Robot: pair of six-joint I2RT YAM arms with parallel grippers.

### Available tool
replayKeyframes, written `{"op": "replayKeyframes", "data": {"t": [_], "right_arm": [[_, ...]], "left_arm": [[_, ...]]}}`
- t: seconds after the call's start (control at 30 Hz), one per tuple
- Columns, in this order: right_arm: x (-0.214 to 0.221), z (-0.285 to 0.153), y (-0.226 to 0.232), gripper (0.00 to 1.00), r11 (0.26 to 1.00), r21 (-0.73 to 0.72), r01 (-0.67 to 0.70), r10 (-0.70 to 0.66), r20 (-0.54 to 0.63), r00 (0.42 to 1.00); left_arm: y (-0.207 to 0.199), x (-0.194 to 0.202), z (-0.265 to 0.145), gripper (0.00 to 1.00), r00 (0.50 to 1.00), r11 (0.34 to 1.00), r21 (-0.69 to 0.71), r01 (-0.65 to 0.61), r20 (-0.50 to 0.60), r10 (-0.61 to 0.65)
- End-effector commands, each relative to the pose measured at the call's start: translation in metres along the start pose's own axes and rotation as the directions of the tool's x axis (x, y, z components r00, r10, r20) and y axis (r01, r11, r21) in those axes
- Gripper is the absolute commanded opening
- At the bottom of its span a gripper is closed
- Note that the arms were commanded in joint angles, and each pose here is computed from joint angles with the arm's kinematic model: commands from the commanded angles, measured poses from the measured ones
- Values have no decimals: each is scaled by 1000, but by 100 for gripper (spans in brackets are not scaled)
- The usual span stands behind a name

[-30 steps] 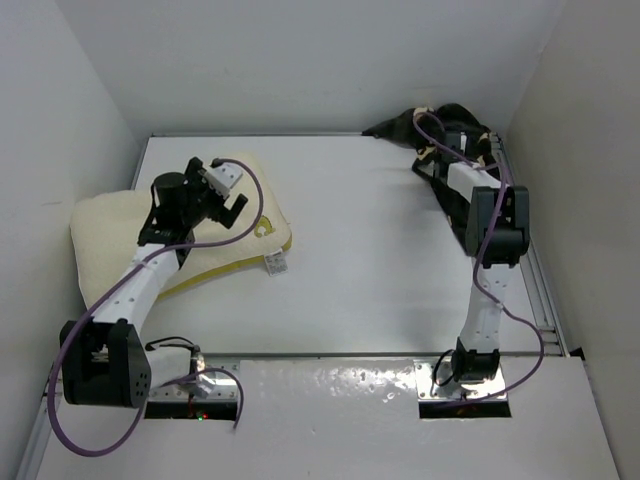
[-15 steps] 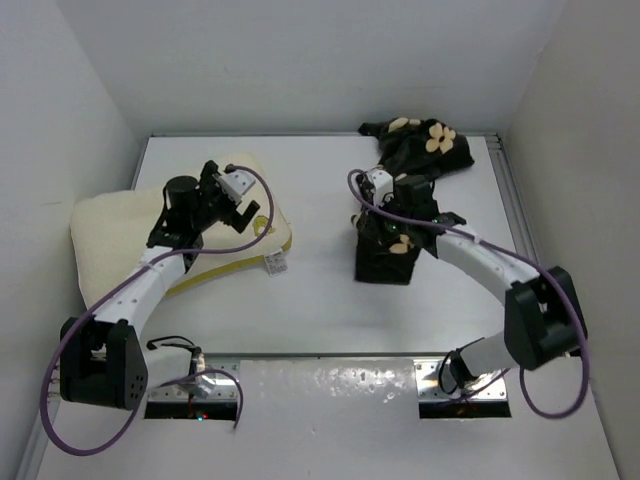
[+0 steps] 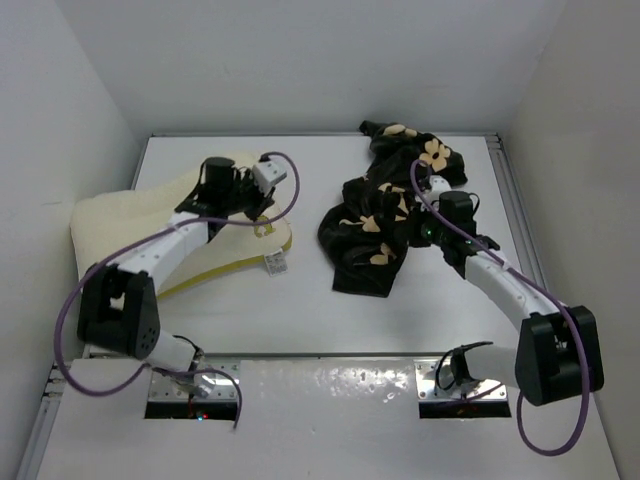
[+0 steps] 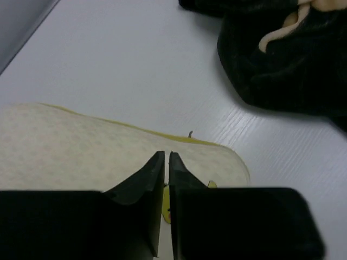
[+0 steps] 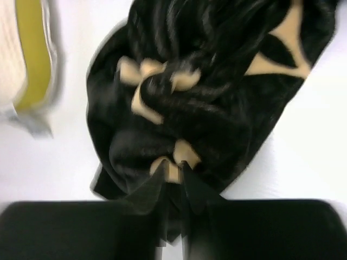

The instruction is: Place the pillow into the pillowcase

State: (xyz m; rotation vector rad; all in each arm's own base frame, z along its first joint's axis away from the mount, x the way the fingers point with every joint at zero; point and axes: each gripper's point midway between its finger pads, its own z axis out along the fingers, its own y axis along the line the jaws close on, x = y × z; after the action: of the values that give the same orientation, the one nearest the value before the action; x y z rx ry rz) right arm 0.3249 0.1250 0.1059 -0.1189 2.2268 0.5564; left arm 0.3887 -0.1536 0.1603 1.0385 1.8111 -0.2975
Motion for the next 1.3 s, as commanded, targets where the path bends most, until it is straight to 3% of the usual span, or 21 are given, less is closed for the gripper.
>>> {"op": "replayKeyframes", "data": {"t": [0.0, 0.03, 0.07, 0.1, 0.17, 0.2, 0.27, 0.33, 0.4, 0.43, 0.5, 0.53, 0.57, 0.6, 0.63, 0.73, 0.77, 0.9, 1.1, 1.17, 1.27], "right_arm": [[-50, 9, -1, 41, 997, 25, -66, 61, 173, 983], [-62, 11, 8, 65, 999, 2, -39, 38, 181, 983], [-56, 20, 5, 77, 1000, 12, -12, 10, 135, 991], [-71, 22, 9, 93, 1000, 10, 17, -18, 147, 989], [-69, 34, 5, 99, 999, 31, 39, -42, 111, 993], [-59, 48, -1, 99, 998, 44, 35, -37, 60, 998], [-63, 57, -8, 99, 997, 71, 29, -30, 11, 1000], [-62, 75, -13, 90, 996, 81, 33, -29, -49, 998], [-56, 89, -5, 74, 997, 21, 74, -70, -140, 988], [-54, 94, 3, 59, 995, -15, 94, -96, -172, 980], [-58, 95, 31, 53, 970, -157, 185, -217, -219, 951], [-46, 96, 35, 56, 962, -196, 192, -242, -277, 930], [-58, 97, 47, 61, 933, -248, 259, -320, -250, 914], [-60, 97, 47, 69, 924, -254, 284, -348, -255, 902], [-51, 95, 42, 85, 921, -253, 295, -367, -310, 877], [-67, 83, 19, 92, 928, -122, 351, -371, -346, 862], [-70, 78, 13, 99, 930, -80, 359, -364, -349, 863], [-61, 51, -25, 99, 906, 133, 401, -330, -372, 868], [-4, 64, -1, 97, 958, -13, 286, -267, -395, 879], [2, 76, 20, 90, 966, -101, 238, -258, -376, 890], [-23, 101, 43, 48, 956, -163, 243, -282, -294, 913]], "left_arm": [[-7, -42, 24, 0, 999, 997, 82, -14, -33, 17], [-24, -43, 32, 0, 997, 992, 128, -24, -66, 32], [-29, -48, 37, 1, 996, 989, 144, -38, -73, 49], [-38, -46, 46, 17, 994, 983, 176, -57, -84, 73], [-61, -47, 55, 38, 992, 970, 225, -88, -73, 107], [-66, -45, 58, 52, 993, 973, 223, -65, -77, 84], [-74, -46, 63, 57, 997, 975, 219, -26, -68, 42], [-78, -49, 64, 59, 998, 974, 224, 34, -61, -20], [-79, -51, 63, 60, 998, 975, 220, 34, -54, -23], [-76, -53, 62, 60, 999, 978, 208, 31, -47, -22], [-71, -51, 58, 61, 998, 983, 181, 35, -52, -26], [-64, -48, 56, 61, 998, 985, 167, 46, -56, -37], [-60, -48, 52, 62, 998, 986, 155, 55, -52, -47], [-57, -46, 50, 62, 997, 987, 147, 62, -52, -55], [-47, -44, 45, 62, 996, 990, 122, 76, -50, -70], [-32, -38, 32, 62, 996, 993, 74, 88, -39, -85], [-29, -39, 26, 62, 997, 996, 57, 70, -31, -68], [-32, -26, 17, 62, 999, 998, 45, 32, -33, -30], [-40, -20, 15, 64, 999, 998, 60, 36, -10, -36], [-40, -21, 14, 65, 999, 998, 52, 39, -5, -39], [-37, -18, 12, 65, 999, 999, 29, 31, -9, -30]]}}
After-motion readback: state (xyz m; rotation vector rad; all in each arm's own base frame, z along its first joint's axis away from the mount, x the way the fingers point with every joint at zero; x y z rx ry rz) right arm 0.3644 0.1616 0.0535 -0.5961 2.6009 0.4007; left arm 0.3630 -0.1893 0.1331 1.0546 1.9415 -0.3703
